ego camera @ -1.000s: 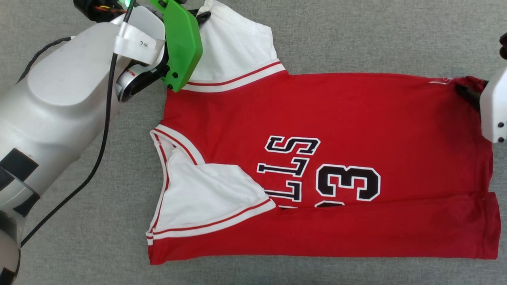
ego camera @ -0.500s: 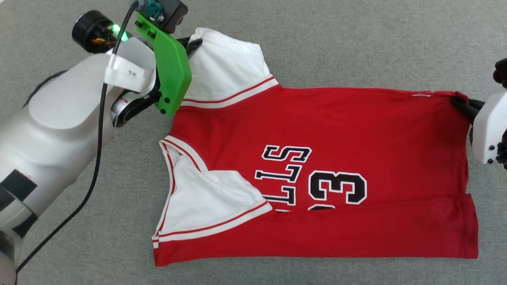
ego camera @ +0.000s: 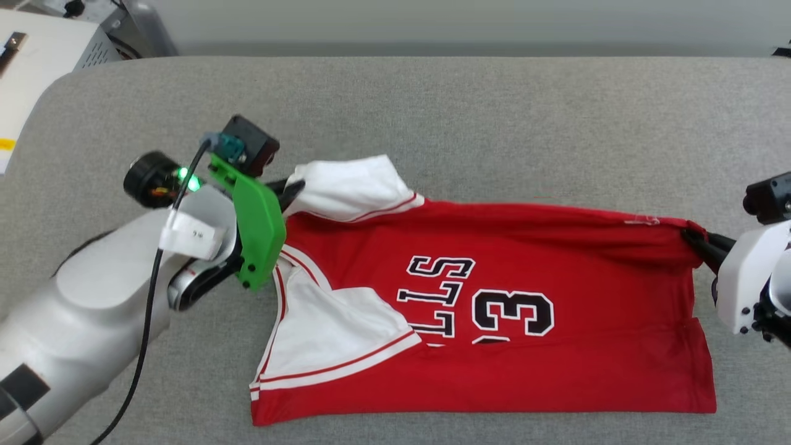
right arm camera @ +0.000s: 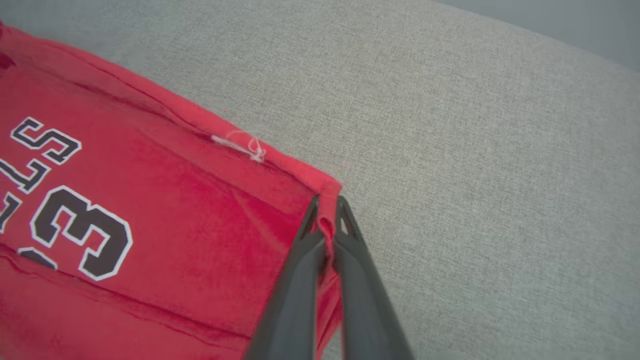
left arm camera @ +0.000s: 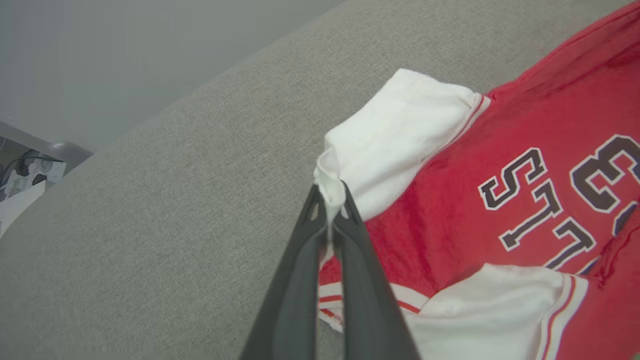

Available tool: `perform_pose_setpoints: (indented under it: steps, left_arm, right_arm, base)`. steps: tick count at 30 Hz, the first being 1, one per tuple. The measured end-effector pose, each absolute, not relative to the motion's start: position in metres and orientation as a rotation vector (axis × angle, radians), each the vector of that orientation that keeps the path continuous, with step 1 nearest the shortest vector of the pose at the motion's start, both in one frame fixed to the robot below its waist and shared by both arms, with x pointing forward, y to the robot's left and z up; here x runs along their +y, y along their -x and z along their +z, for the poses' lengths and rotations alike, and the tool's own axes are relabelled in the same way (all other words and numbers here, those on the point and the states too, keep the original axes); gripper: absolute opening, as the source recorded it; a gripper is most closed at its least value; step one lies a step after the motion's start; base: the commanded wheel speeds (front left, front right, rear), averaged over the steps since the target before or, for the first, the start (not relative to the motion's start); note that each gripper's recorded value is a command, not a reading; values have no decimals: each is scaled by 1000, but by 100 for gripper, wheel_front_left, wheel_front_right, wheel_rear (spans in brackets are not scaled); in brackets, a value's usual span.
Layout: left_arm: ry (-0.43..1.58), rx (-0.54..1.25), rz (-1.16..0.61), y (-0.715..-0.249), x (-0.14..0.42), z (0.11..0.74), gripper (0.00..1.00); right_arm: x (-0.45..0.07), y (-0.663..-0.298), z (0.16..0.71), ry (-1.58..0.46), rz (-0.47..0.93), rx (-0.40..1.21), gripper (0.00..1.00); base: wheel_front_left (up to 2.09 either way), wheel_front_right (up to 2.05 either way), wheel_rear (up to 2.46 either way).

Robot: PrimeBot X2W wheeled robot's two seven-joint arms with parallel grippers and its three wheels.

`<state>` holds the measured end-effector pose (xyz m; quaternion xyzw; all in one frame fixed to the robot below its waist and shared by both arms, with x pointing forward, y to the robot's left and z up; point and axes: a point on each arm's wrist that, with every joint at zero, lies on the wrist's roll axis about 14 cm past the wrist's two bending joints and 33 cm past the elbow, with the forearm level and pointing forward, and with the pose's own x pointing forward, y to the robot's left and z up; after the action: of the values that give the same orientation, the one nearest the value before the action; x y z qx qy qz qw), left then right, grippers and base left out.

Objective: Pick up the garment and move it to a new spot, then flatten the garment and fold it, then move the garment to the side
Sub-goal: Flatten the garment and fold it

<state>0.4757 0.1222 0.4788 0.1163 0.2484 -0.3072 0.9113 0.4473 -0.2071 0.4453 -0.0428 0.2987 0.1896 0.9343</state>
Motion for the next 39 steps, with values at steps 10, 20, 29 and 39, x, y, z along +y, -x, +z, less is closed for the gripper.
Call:
perform_pose_setpoints:
  steps: [10,20,29,39]
  left_arm:
    - [-184,568,-594,-399,136,454,0]
    - [-99,698,-576,-340,137,415,0]
    - [-40,776,-550,-325,136,385,0]
    - [-30,638,-479,-338,139,396,100]
  right_arm:
    - [-207,-397,439,43,391,629,0]
    - [-209,-361,415,-9,387,705,0]
    - [-208,-339,387,-64,363,787,0]
    - [-204,-341,397,-83,354,701,100]
  base:
    - [0,0,0]
    - [0,0,0]
    - [0,0,0]
    - [0,0,0]
